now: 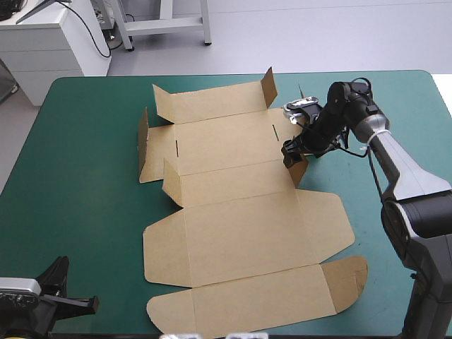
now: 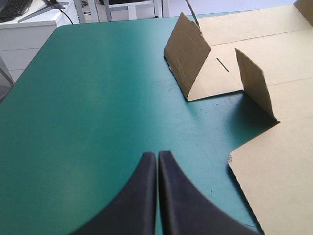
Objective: Fold the box
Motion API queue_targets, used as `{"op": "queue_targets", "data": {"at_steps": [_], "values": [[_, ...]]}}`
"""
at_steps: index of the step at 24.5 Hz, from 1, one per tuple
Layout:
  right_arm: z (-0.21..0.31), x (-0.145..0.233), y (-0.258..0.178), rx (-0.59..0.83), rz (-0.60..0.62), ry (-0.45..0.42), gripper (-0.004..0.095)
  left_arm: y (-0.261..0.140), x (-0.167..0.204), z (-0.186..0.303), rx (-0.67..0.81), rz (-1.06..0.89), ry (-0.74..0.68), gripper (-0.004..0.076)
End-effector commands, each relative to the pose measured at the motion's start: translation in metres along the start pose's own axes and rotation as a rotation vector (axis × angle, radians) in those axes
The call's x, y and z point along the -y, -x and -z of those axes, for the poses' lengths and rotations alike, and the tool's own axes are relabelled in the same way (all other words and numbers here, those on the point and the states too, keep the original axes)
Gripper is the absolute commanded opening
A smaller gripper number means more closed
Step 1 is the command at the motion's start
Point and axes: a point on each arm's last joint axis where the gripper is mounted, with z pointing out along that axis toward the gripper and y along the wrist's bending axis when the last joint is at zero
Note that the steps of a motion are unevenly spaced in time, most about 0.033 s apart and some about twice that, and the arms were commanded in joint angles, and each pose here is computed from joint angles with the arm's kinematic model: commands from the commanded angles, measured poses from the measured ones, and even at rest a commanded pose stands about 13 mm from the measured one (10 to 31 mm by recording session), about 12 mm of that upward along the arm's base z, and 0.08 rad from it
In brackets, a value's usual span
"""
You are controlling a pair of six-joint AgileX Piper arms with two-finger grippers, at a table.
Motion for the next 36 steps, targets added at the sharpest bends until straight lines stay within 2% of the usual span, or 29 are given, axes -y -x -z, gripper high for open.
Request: {"op": "queue_targets", "data": {"at_steps": [1, 4, 7, 9, 12, 14, 16, 21, 25, 27, 28, 30, 33, 36], "values": [[0.019, -0.006, 0.004, 0.057, 0.0, 0.018, 0.0768, 0.012, 0.0, 0.005, 0.098, 0.011, -0.004, -0.0008], [0.014, -0.004, 0.004, 0.045, -0.008, 0.021, 0.0703, 0.012, 0.0, 0.005, 0.098, 0.011, -0.004, -0.0008], [0.012, -0.004, 0.005, 0.039, -0.02, 0.023, 0.0589, 0.012, 0.0, 0.005, 0.098, 0.011, -0.004, -0.0008], [0.012, -0.004, 0.005, 0.039, -0.02, 0.023, 0.0449, 0.012, 0.0, 0.005, 0.098, 0.011, -0.004, -0.0008], [0.011, -0.004, 0.005, 0.039, -0.019, 0.025, 0.0143, 0.012, 0.0, 0.005, 0.098, 0.011, -0.004, -0.0008], [0.011, -0.004, 0.005, 0.04, -0.003, 0.029, -0.002, 0.012, 0.0, 0.005, 0.098, 0.011, -0.004, -0.0008], [0.011, -0.005, 0.005, 0.043, 0.014, 0.035, -0.0012, 0.012, 0.0, 0.005, 0.098, 0.011, -0.004, -0.0008], [0.019, -0.006, 0.01, 0.076, 0.161, 0.025, -0.0021, 0.012, 0.0, 0.005, 0.098, 0.011, -0.004, -0.0008], [0.049, -0.011, 0.026, 0.19, 0.426, -0.021, -0.0021, 0.012, 0.0, 0.005, 0.098, 0.011, -0.004, -0.0008], [0.059, -0.022, 0.032, 0.23, 0.596, -0.041, -0.0021, 0.012, 0.0, 0.005, 0.098, 0.011, -0.004, -0.0008], [0.061, -0.03, 0.035, 0.24, 0.751, -0.058, -0.0021, 0.012, 0.0, 0.005, 0.098, 0.011, -0.004, -0.0008], [0.062, -0.048, 0.039, 0.239, 0.94, -0.095, -0.0021, 0.012, 0.0, 0.005, 0.098, 0.011, -0.004, -0.0008], [0.06, -0.071, 0.046, 0.28, 1.084, -0.148, -0.0021, 0.012, 0.0, 0.005, 0.098, 0.011, -0.004, -0.0008], [0.05, -0.082, 0.05, 0.281, 1.166, -0.147, -0.0021, 0.012, 0.0, 0.005, 0.098, 0.011, -0.004, -0.0008]]}}
